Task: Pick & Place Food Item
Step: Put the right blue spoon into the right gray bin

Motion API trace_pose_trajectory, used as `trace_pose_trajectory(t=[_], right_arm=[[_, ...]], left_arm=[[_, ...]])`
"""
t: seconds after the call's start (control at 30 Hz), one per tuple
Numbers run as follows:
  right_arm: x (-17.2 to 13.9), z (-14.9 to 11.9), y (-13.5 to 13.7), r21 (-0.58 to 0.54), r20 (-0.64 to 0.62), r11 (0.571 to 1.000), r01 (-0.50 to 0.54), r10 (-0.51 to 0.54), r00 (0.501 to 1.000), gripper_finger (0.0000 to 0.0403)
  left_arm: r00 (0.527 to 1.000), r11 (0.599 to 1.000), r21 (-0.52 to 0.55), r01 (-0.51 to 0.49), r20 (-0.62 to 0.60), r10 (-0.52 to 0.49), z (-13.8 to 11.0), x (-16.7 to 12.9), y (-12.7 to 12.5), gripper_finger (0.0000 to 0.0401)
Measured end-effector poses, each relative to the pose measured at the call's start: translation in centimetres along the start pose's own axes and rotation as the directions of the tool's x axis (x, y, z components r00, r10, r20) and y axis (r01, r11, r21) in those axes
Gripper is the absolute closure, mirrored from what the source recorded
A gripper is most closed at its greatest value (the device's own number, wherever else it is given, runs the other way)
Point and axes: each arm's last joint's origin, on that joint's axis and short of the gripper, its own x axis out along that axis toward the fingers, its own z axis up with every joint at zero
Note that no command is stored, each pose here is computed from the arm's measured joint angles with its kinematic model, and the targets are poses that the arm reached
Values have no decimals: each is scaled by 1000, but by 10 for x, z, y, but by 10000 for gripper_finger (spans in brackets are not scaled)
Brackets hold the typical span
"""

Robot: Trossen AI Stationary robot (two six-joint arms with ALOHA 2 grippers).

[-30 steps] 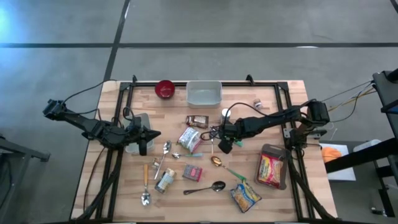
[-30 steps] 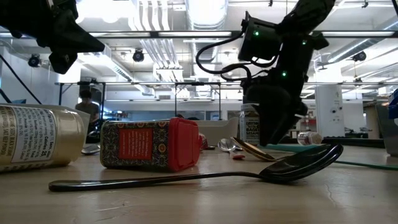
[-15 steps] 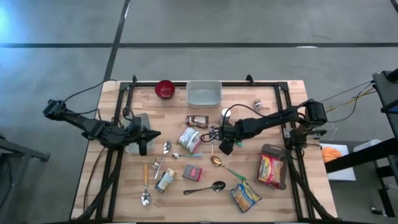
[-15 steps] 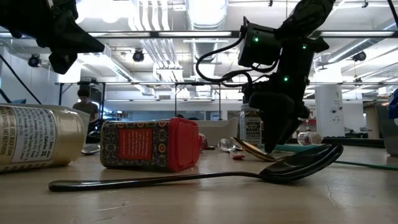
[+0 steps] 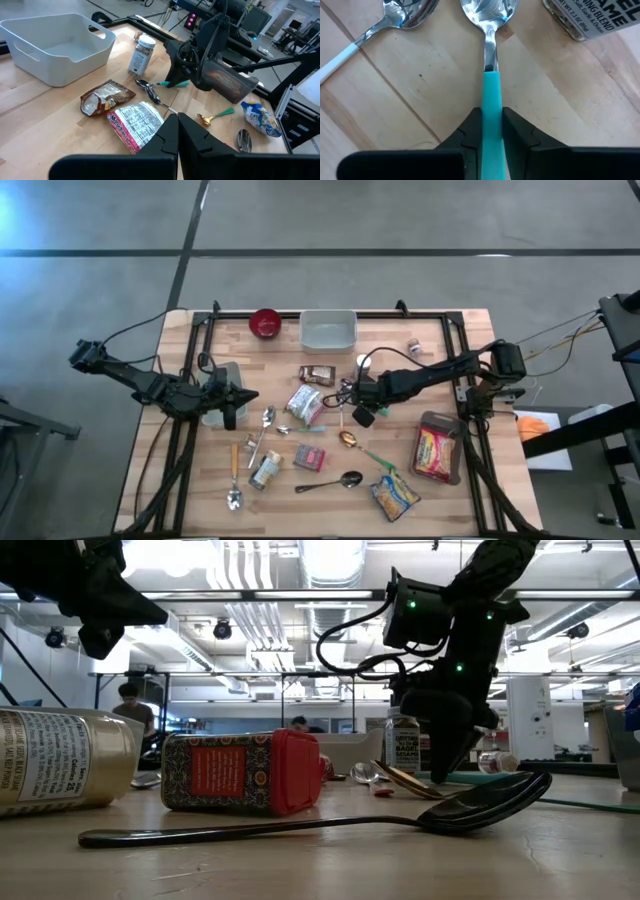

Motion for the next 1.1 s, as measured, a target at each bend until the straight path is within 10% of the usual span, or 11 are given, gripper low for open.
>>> trace_pose_trajectory(t=[1.1], right_arm=[[-95, 22, 26, -120, 182, 990, 69, -47, 982, 363]], left_arm=[[1000, 1000, 17, -14, -20, 15, -2, 0, 2, 401]])
